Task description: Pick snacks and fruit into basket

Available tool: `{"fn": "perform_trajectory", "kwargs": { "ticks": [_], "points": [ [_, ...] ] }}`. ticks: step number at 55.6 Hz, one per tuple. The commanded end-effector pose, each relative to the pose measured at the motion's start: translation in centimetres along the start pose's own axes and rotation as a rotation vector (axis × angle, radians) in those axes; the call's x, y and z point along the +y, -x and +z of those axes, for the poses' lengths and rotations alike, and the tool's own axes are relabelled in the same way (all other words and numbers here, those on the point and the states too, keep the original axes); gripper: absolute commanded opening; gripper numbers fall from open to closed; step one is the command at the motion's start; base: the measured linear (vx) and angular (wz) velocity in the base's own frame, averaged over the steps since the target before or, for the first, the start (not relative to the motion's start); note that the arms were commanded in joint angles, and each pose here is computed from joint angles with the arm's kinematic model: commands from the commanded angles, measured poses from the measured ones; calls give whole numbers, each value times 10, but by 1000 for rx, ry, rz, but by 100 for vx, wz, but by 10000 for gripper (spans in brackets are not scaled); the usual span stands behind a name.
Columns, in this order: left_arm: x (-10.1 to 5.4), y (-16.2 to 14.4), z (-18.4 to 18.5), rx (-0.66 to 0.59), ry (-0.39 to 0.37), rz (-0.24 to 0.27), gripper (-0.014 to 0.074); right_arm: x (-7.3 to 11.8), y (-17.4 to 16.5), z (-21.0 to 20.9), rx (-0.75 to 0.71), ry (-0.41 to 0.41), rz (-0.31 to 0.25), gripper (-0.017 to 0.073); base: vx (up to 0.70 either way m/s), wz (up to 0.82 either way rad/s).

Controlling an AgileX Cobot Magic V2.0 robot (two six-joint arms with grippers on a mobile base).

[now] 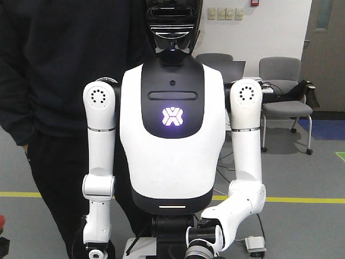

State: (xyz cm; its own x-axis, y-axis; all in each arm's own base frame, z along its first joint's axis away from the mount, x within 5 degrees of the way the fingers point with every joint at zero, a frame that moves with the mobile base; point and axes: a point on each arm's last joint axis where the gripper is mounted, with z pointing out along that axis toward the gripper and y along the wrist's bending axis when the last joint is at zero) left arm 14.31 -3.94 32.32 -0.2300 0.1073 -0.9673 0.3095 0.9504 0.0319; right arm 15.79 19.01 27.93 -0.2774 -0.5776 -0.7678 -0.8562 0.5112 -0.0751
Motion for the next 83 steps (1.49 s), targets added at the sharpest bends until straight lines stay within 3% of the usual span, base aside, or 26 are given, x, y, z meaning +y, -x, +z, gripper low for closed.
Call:
{"fn": "perform_trajectory", "kwargs": {
  "ticks": [1,17,27,44,54,71,79,80,83],
  "points": [
    [4,17,-5,-108,36,-19,-6,-5,17,-6,-118,-44,-9,40,0,0],
    [4,17,-5,-108,36,-19,-6,-5,16,-1,-102,-40,5,62,0,0],
    [4,17,-5,-108,36,-19,-6,-5,16,-1,-101,-40,4,122,0,0],
    [4,17,-5,-108,36,-19,-6,-5,15,0,-100,-40,4,454,0,0],
    [4,17,-5,-108,36,-19,-6,-5,15,0,-100,-40,4,580,0,0],
    [4,17,-5,-108,36,-19,-6,-6,25,-7,-138,-48,-1,572,0,0],
    [4,17,-5,-108,36,-19,-6,-10,38,-21,-192,-90,-66,544,0,0],
    [4,17,-5,-108,36,-19,-6,-12,37,-22,-193,-100,-63,542,0,0],
    [4,17,-5,-108,36,-19,-6,-20,37,-28,-205,-122,29,540,0,0]
  ]
}}
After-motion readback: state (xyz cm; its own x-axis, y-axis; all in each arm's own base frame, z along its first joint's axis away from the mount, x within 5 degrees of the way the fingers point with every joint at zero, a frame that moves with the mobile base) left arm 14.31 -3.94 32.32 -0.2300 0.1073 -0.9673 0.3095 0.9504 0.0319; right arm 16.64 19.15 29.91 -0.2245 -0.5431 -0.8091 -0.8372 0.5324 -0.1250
